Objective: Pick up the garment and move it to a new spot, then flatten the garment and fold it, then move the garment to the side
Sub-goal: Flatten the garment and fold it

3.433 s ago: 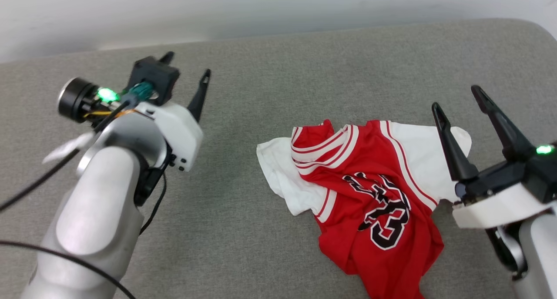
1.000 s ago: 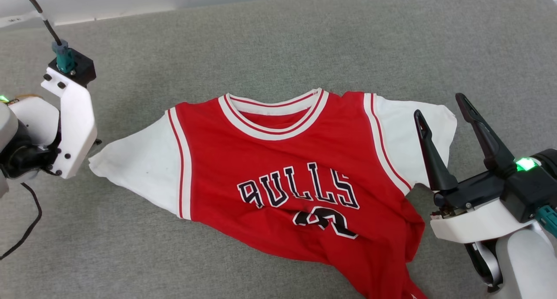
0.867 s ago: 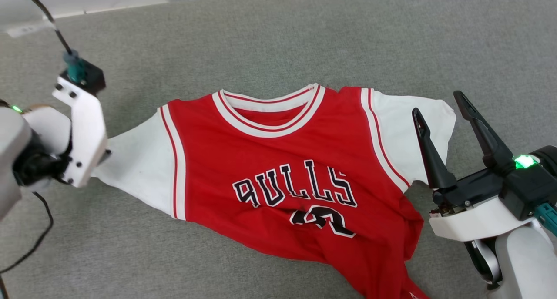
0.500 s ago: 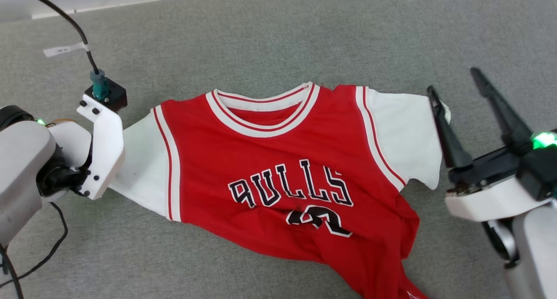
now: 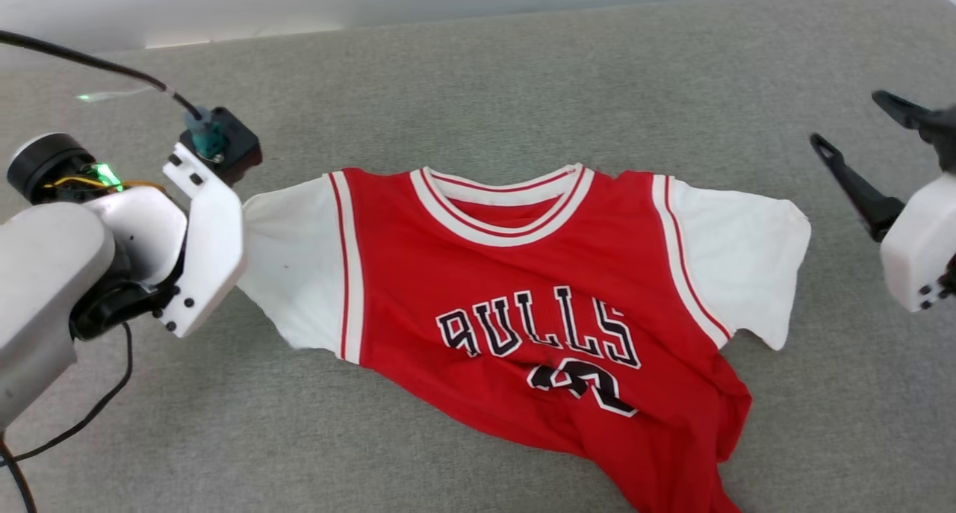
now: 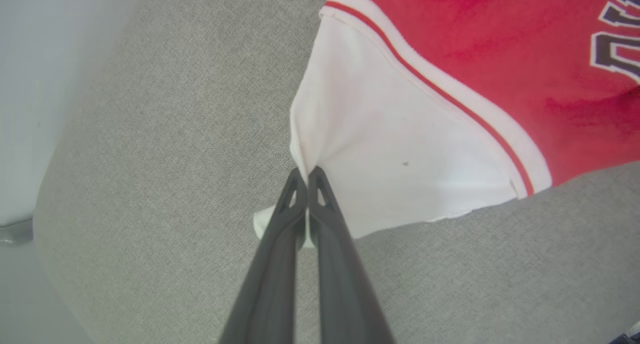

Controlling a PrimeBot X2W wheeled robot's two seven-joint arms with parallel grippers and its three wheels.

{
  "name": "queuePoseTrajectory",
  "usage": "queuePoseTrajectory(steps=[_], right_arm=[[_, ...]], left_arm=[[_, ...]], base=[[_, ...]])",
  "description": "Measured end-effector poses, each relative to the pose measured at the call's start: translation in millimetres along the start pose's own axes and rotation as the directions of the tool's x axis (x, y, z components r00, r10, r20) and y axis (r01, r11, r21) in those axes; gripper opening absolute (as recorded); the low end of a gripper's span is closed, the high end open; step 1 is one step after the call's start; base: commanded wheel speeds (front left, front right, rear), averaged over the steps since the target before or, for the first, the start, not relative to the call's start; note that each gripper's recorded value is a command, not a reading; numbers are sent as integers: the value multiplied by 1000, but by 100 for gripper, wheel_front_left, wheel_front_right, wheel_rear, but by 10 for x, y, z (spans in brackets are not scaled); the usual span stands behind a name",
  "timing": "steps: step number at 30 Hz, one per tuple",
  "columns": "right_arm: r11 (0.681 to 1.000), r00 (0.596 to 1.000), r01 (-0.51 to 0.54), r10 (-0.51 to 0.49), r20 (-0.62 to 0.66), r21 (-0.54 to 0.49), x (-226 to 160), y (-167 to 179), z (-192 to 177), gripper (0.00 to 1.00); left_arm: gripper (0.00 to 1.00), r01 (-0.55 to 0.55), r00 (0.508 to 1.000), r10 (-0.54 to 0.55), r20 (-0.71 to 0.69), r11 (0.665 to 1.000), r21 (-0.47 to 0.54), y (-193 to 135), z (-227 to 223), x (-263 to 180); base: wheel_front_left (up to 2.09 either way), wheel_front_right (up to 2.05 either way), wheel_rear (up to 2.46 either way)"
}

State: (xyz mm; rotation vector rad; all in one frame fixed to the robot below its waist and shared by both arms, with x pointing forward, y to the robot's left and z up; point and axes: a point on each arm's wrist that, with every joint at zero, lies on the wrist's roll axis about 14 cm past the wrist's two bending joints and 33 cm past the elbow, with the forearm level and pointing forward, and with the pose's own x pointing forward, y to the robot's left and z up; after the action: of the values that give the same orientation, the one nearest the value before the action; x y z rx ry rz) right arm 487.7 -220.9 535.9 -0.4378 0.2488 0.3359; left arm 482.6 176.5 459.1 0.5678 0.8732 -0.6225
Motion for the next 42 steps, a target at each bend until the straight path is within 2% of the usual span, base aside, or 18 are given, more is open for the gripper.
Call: queuePoseTrajectory(steps=[1,4,7,11,15,19,21,25,26,29,33,35,39,42], right_arm=[[996,956,-83,84,-280,16,30,-10,-299,100],[992,877,-121,124,-465,35,26,-40,-547,100],[985,793,-143,172,-585,96,76,-16,-720,100],[969,698,-159,247,-672,191,194,94,-918,100],[953,652,-160,298,-697,258,375,229,-1092,100],[937,579,-160,344,-739,310,450,431,-1424,100],[929,569,-155,363,-738,337,492,510,-1525,100],[917,571,-156,387,-724,367,538,615,-1620,100],[917,578,-165,388,-718,362,542,635,-1616,0],[918,617,-182,386,-686,353,549,667,-1559,0],[927,699,-201,362,-617,316,563,636,-1362,0],[931,735,-202,349,-582,304,535,586,-1234,0],[955,870,-178,266,-415,237,581,270,-652,0],[964,920,-168,229,-317,208,517,140,-321,0]], left_arm=[[0,0,1000,0,30,1000,21,-48,48,-48],[0,4,999,-6,47,999,40,-85,86,-27],[0,14,998,-16,54,999,40,-102,95,18],[0,14,998,-16,64,999,45,-71,110,79],[0,15,997,-18,71,999,42,-34,117,166],[0,25,999,-27,48,999,32,-17,32,275],[0,28,999,-29,34,999,24,0,-19,322],[0,40,999,-41,21,999,13,-3,-73,391],[0,43,999,-43,21,999,7,-4,-72,397],[0,33,999,-33,27,999,2,22,-69,383],[0,3,997,-4,75,1000,5,75,27,277],[0,-12,990,11,141,1000,11,87,172,171],[0,-59,964,51,259,998,20,154,435,-102],[0,-119,933,100,344,992,33,231,630,-332]], base=[[0,0,0],[0,0,0],[0,0,0],[0,0,0],[0,0,0],[0,0,0],[0,0,0],[0,0,0],[0,0,0],[0,0,0],[0,0,0],[0,0,0],[0,0,0],[0,0,0]])
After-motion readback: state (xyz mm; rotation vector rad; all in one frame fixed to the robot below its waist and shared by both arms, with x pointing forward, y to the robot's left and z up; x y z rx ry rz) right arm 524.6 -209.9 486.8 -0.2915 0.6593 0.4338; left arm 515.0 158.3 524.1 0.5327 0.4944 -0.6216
